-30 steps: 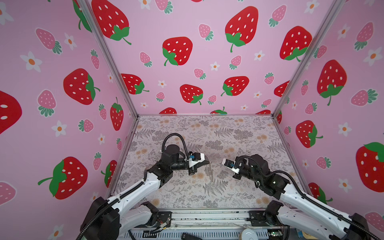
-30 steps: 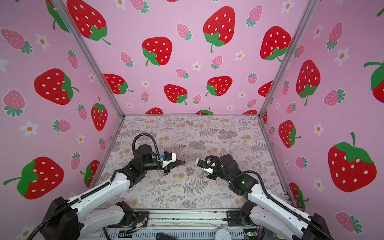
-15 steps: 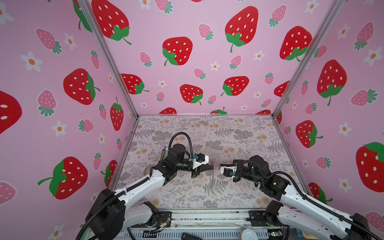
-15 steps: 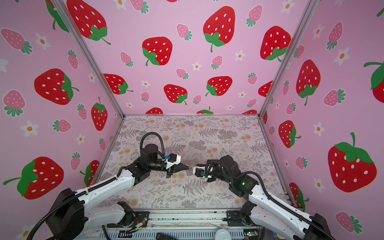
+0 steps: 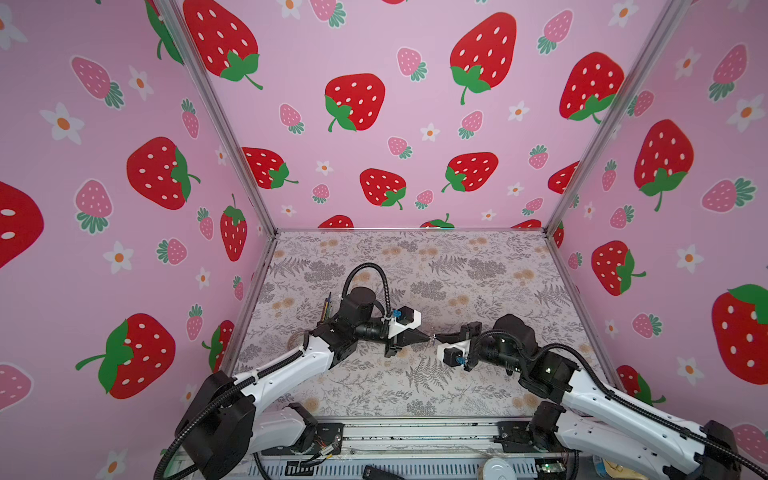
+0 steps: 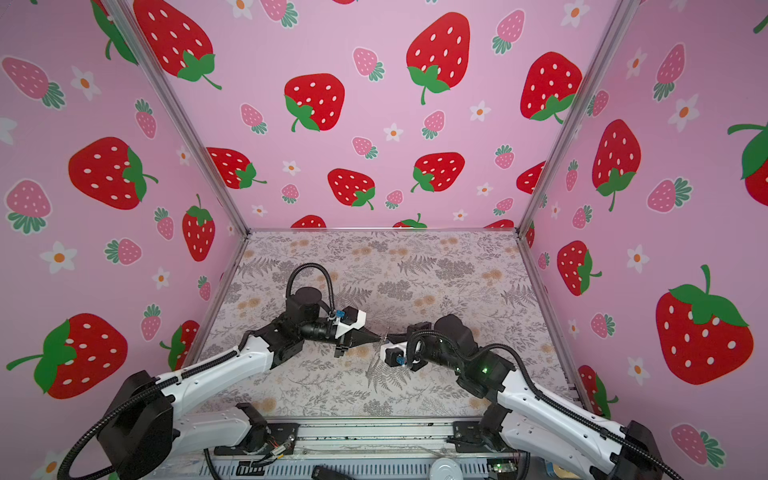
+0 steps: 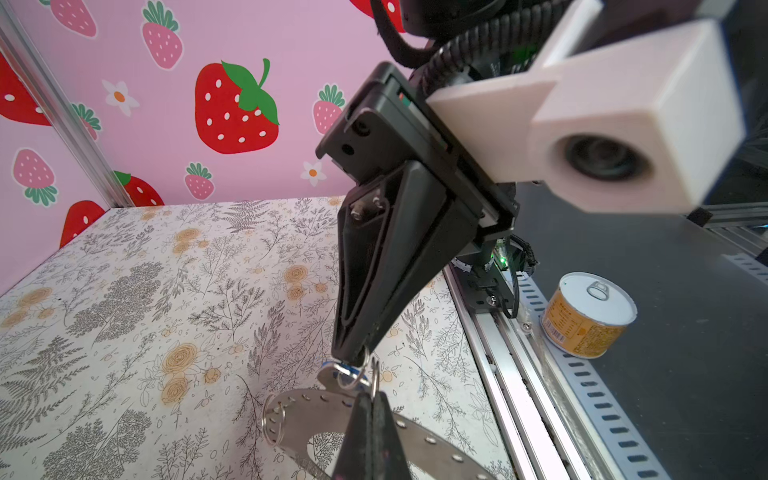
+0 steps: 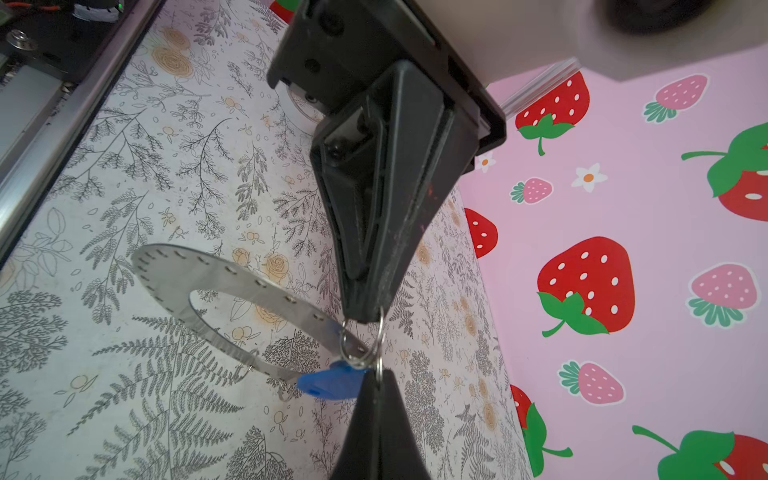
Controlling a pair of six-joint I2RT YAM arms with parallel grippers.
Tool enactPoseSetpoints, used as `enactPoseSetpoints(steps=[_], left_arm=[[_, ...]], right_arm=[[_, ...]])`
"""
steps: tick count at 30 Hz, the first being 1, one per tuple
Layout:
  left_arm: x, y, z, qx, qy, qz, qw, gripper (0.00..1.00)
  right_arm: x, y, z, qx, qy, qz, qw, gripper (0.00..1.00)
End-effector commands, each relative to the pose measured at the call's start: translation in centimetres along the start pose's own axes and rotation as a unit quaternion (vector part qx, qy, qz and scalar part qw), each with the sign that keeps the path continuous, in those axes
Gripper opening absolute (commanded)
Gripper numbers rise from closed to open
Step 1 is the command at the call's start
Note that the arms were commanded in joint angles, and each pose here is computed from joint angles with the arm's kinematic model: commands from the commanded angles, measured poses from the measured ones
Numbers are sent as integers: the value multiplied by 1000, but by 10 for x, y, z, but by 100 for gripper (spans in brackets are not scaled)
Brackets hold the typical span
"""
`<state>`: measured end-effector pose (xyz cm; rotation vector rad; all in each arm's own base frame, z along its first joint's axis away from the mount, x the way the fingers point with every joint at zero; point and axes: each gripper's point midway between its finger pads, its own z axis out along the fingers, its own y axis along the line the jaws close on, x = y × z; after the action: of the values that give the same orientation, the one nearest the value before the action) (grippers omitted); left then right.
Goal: Put the keys on the keyring
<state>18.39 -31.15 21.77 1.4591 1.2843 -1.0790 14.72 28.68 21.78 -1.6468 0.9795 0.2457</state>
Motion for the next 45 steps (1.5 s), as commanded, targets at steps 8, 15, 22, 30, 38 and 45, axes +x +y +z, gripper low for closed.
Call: enactPoseSetpoints(steps=[8, 15, 22, 30, 38, 45], left_arm=[[-16, 2, 1, 7, -5, 18, 1000, 0], [-13, 2, 2, 10, 2, 11, 1000, 0], [-11, 4, 2, 7, 9, 5, 1000, 0], [-12, 3, 2, 9, 7, 7, 1000, 0], [-14, 3, 1, 10, 7, 6, 1000, 0], [-15, 2, 1, 13, 5, 6, 1000, 0]], right_arm=[[-17, -19, -7, 36, -14, -28, 999, 0], [-19, -19, -10, 39, -19, -34, 998, 0], [-20, -10, -9, 21, -23, -52, 998, 0], [-15, 0, -6, 0, -10, -73, 997, 0], [-14, -1, -8, 8, -3, -86, 996, 0], [-10, 7, -6, -16, 7, -102, 995, 0]])
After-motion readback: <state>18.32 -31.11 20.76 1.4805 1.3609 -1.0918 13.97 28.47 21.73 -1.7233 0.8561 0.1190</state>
